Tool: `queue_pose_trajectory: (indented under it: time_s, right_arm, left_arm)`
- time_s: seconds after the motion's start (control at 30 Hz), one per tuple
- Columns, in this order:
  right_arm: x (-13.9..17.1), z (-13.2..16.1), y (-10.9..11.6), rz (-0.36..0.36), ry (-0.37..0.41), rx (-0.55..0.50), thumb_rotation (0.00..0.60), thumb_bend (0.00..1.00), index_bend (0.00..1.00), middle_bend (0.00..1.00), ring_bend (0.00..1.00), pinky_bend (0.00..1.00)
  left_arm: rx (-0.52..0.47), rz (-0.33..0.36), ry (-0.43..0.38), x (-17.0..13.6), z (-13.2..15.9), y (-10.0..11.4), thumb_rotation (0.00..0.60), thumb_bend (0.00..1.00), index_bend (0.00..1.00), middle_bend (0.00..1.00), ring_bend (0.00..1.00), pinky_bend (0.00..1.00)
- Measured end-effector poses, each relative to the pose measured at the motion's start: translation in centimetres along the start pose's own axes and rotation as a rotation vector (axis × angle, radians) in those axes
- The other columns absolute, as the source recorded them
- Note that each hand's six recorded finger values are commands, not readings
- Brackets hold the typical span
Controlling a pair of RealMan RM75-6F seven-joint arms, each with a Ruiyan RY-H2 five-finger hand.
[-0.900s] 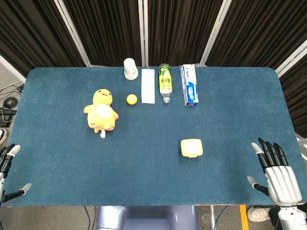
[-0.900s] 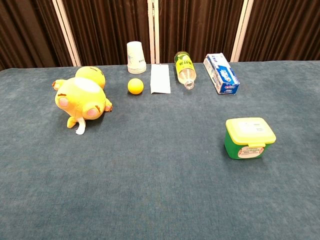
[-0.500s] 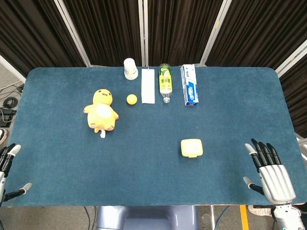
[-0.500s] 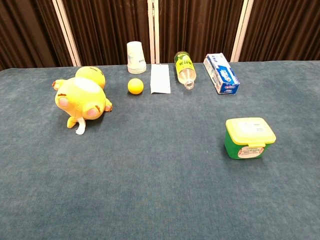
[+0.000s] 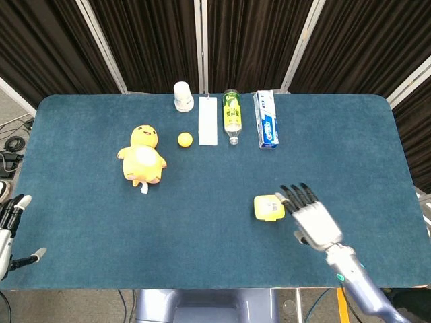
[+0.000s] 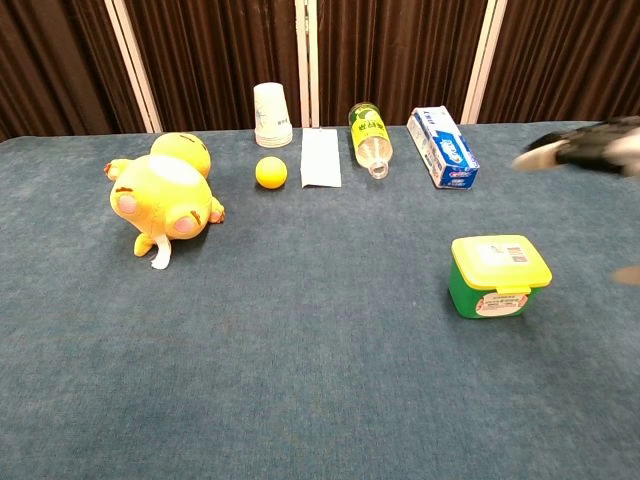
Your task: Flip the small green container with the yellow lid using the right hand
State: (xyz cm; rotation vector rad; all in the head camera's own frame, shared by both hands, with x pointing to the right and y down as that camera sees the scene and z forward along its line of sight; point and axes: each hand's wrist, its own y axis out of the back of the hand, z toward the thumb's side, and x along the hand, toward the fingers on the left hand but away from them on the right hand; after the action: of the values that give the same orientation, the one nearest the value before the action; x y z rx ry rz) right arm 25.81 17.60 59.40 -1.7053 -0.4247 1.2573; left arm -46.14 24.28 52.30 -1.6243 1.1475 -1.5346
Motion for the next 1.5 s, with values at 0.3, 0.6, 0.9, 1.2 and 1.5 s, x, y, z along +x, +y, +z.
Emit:
queue_pose_trajectory:
  time_s: [0.3,0.6,0.9,1.2,1.5]
  right_arm:
    - [-6.6,6.7,-0.3,0.107,0.109,0.146,0.6,0.15,0.0,0.0,0.0,0.17]
    - [-9.5,10.2,-1.7,0.217,0.104,0.283,0.6,0.15,0.0,0.0,0.0,0.22]
    - [-10.6,9.3,-3.3,0.269,0.019,0.459,0.6,0.31,0.09,0.24,0.24,0.49]
    - [-10.6,8.4,-3.6,0.213,0.03,0.485,0.6,0.54,0.31,0.52,0.49,0.66]
    - [-10.4,7.6,-1.3,0.1,0.059,0.308,0.6,0.54,0.31,0.52,0.49,0.66]
  left_arm:
    - [-0.002,-0.025,0.036,1.0,-0.8,-0.4,0.6,0.0,0.0,0.0,0.0,0.0]
    - [0.001,-0.037,0.046,1.3,-1.0,-0.7,0.6,0.0,0.0,0.0,0.0,0.0]
    - [-0.003,-0.039,0.044,1.3,-0.9,-0.8,0.6,0.0,0.0,0.0,0.0,0.0]
    - [-0.004,-0.041,0.044,1.3,-1.0,-0.8,0.6,0.0,0.0,0.0,0.0,0.0]
    - [-0.001,-0.049,0.04,1.3,-0.8,-1.0,0.6,0.0,0.0,0.0,0.0,0.0]
